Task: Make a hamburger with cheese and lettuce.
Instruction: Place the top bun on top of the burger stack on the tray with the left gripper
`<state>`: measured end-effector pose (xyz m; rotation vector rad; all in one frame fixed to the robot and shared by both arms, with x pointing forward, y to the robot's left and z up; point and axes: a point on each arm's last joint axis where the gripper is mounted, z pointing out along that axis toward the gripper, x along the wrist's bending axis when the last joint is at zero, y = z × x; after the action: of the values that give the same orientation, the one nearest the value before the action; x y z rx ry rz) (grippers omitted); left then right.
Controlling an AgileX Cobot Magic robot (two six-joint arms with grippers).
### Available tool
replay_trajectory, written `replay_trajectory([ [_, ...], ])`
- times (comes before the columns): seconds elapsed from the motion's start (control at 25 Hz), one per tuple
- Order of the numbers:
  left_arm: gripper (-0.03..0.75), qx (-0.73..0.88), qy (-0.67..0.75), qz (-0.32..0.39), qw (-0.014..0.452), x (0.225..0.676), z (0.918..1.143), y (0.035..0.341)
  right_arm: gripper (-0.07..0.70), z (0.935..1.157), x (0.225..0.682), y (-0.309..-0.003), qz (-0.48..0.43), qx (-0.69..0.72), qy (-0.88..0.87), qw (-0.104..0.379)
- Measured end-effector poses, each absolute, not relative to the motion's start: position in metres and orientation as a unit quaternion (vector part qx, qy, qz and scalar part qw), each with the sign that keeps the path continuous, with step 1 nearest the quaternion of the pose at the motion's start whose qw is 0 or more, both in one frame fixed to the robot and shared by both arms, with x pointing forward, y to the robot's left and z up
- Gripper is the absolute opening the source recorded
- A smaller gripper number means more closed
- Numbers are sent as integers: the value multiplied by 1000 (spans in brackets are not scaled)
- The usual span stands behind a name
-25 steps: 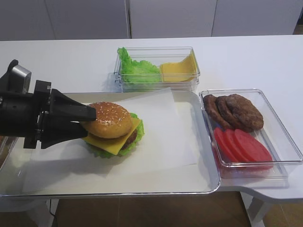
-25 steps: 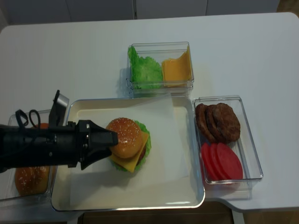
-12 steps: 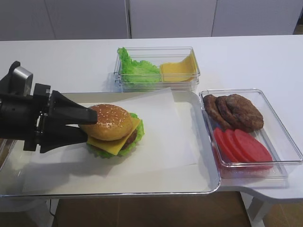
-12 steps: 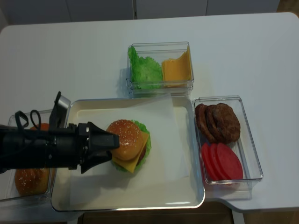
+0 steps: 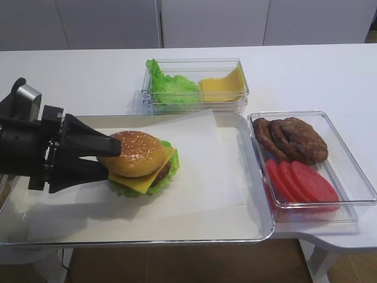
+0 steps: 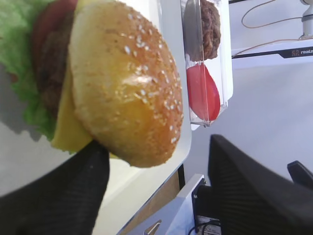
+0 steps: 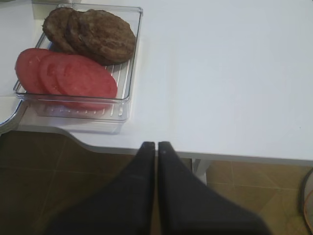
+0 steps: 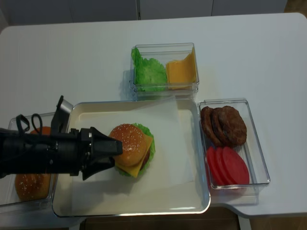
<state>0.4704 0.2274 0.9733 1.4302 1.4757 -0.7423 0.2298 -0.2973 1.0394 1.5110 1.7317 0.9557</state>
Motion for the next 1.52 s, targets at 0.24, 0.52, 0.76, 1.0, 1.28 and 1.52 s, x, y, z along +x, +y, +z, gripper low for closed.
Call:
replay_trajectory([
  [0.24,526,593,596,-301,450,468,972,228,7,1039,230,-297,364,575,659,321],
  [0.52,594,594,595,-301,450,468,972,228,7,1039,230,-297,364,575,659,321],
  [0.76,605,602,593,-300,443,467,970,228,7,1039,230,-297,364,575,659,321],
  [1.0,606,621,586,-299,426,464,968,229,7,1039,230,-297,364,575,659,321],
  [1.28,596,622,585,-300,426,464,968,229,7,1039,230,-297,364,575,659,321],
  [1.52,470,623,584,-299,427,464,968,229,7,1039,230,-297,364,575,659,321],
])
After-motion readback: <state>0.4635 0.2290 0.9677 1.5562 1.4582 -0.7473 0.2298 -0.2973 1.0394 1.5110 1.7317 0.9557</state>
